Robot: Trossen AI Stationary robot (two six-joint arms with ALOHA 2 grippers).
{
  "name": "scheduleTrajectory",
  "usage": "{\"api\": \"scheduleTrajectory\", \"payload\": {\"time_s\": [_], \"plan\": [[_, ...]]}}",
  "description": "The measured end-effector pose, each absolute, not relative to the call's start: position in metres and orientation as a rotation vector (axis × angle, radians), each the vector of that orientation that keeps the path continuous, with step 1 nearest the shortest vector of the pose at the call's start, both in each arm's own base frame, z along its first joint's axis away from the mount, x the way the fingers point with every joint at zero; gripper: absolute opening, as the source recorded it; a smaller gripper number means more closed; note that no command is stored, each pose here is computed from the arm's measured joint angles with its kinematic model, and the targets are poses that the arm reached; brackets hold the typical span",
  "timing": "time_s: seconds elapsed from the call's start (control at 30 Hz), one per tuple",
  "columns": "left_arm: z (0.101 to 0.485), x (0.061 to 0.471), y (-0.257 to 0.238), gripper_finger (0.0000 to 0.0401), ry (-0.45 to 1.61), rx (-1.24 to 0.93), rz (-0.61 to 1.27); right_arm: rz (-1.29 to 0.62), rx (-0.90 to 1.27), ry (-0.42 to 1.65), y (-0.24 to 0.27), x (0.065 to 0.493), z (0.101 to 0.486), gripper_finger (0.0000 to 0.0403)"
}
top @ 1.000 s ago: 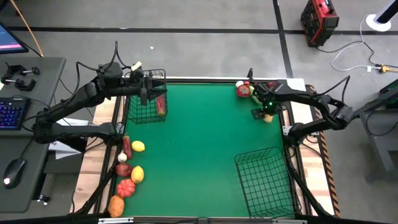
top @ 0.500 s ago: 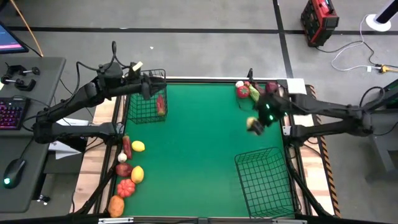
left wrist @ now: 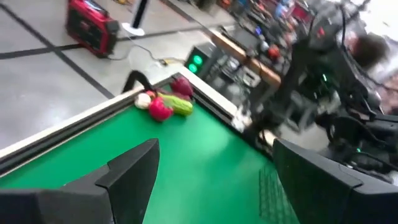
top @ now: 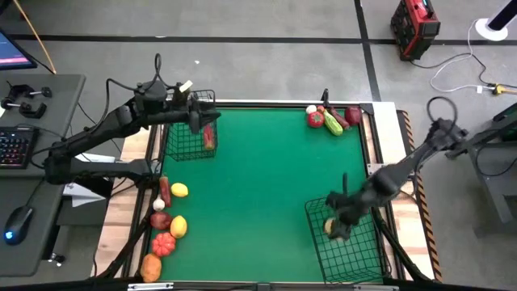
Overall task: Sort produce into baskets
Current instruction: Put the right yellow lemon into the bottom black wire basket, then put the top yellow lemon into the bottom black wire basket
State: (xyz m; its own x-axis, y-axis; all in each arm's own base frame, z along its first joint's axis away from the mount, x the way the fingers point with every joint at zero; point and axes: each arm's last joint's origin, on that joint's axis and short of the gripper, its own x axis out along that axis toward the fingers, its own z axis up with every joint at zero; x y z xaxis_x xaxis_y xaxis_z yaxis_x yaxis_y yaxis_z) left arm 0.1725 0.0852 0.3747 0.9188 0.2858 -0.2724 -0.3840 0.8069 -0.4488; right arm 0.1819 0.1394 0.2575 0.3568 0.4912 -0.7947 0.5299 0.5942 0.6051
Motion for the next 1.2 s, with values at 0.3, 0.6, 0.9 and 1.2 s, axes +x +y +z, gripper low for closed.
{"api": "scheduleTrajectory", "payload": {"time_s": [0.3, 0.6, 0.9, 1.2], "plan": [[0.359, 0.164, 0.074, 0.0303, 0.418, -0.44, 0.14, -0.394, 1.036, 1.618, 0.172, 0.211, 0.226, 0.0278], [0.35, 0.16, 0.066, 0.0303, 0.536, -0.456, 0.075, -0.433, 0.997, 1.592, 0.184, 0.229, 0.246, 0.028], [0.353, 0.167, 0.047, 0.0303, 0.53, -0.454, -0.024, -0.41, 0.949, 1.613, 0.184, 0.224, 0.249, 0.0282], [0.361, 0.176, 0.035, 0.0303, 0.445, -0.522, 0.017, -0.382, 0.861, 1.567, 0.19, 0.219, 0.249, 0.0282]]}}
